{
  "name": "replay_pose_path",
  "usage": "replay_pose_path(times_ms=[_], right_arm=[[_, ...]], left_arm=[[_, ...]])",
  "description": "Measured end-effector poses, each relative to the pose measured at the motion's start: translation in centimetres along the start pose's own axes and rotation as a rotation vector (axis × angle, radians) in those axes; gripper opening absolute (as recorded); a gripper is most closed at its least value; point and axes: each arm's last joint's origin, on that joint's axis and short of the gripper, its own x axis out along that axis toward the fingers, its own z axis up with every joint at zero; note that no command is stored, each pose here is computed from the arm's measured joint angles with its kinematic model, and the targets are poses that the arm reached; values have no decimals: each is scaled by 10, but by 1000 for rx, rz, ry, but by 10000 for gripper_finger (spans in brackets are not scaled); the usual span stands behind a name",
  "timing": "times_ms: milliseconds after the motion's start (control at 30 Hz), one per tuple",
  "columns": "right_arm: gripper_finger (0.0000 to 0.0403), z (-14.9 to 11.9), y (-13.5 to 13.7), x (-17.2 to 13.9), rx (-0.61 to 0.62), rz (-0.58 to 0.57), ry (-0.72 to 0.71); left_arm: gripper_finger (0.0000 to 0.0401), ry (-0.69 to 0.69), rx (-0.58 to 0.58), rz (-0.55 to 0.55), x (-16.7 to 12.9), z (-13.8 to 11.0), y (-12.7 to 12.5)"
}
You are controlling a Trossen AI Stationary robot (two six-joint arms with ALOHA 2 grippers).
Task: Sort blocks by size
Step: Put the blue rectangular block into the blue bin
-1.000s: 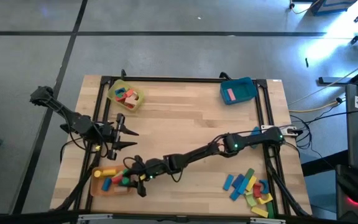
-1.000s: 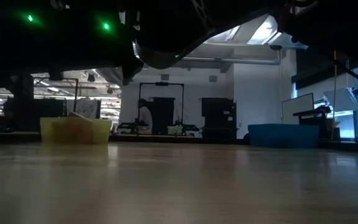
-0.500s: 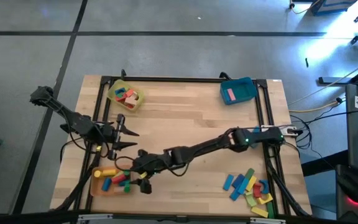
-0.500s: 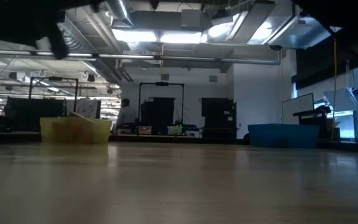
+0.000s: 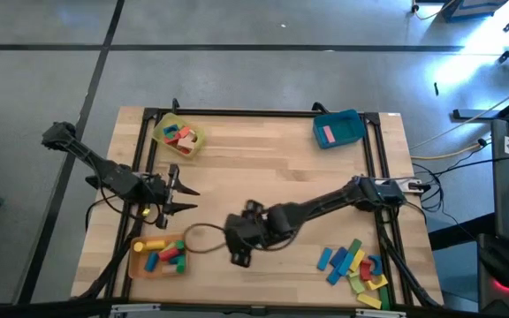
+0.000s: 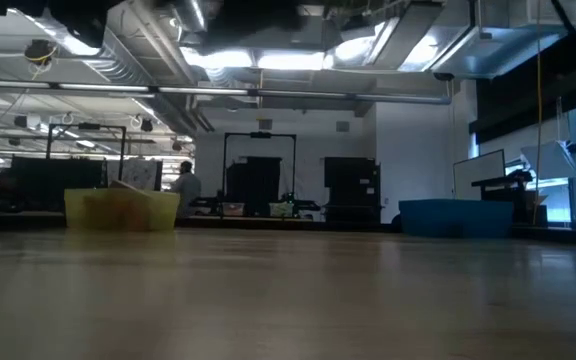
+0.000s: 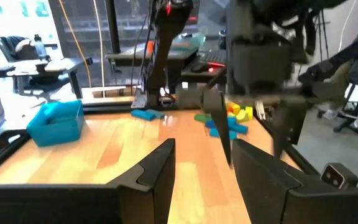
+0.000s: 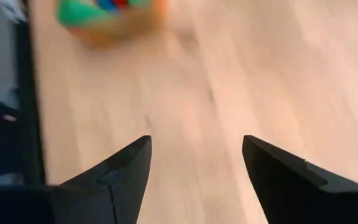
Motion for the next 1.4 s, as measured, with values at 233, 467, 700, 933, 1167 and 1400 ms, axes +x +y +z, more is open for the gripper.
replay_pose_path(times_ms=[233,467,700,933,1167,1400], right_arm=[[253,-41,8,-23,93,-242,183],[253,-75,14,-27,154,-399,317],[253,-104,14,-23,137,-450,416],[253,-131,-7,-37,204,-509,499],[253,-160,-31,-57,417,-491,534],[253,-204,-24,-55,836,-478,562]], left_arm=[[143,41,14,1,11,-7,-6],[143,43,21,1,25,-11,-13],[143,54,25,47,42,-19,-13],[143,112,40,103,56,-30,-8],[143,176,72,136,65,-42,-4],[143,185,92,173,70,-44,3]])
